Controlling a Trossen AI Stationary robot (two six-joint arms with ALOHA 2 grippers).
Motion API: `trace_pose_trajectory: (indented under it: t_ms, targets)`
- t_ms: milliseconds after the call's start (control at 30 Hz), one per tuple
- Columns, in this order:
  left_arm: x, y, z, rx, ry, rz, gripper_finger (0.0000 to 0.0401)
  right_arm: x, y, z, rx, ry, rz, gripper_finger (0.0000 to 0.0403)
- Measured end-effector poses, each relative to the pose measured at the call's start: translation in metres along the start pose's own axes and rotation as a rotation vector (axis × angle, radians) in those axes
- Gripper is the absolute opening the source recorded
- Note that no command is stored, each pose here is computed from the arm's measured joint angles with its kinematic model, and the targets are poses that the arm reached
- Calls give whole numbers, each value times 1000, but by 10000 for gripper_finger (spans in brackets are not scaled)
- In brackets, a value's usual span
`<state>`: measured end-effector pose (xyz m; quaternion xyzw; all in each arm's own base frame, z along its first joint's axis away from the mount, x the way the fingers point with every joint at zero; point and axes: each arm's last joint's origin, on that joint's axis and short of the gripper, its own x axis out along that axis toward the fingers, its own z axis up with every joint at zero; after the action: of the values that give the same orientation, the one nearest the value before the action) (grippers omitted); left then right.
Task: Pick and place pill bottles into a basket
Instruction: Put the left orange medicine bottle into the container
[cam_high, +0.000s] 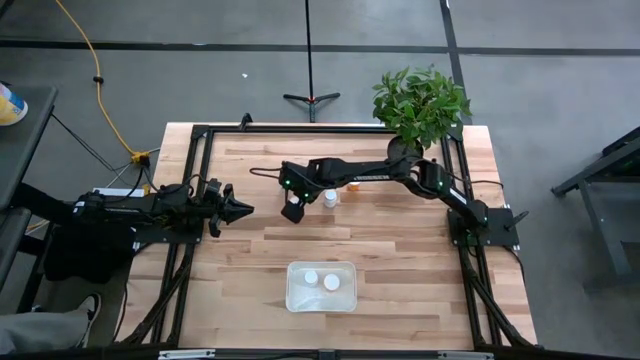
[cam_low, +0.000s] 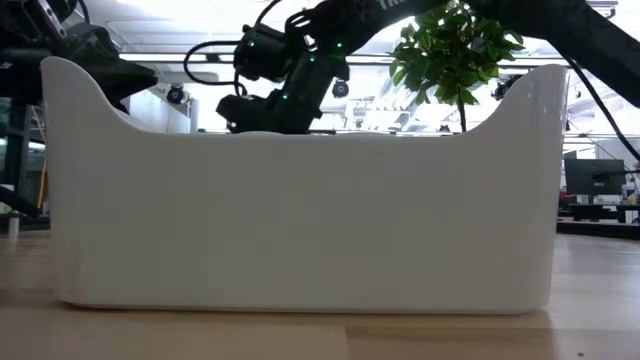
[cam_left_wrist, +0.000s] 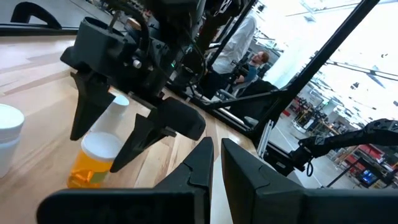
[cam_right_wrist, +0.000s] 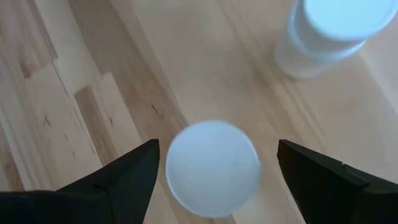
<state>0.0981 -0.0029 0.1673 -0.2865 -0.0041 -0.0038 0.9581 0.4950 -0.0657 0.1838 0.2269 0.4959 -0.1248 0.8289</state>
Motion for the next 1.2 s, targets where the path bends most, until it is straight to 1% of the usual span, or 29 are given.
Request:
trace_pose_trajectory:
  t_ms: [200,333,933,1200]
  targets:
    - [0,0,0,0,0,0,67,0,0,0,-2,7,17,314]
    - [0,0,0,0,-1,0,67,0,1,0,-1,12,30,299]
    - [0,0,0,0,-1,1,67,0,2,-1,-4,24,58,193]
    - [0,0,0,0,-1,1,67,0,2,-1,-11,25,62,191]
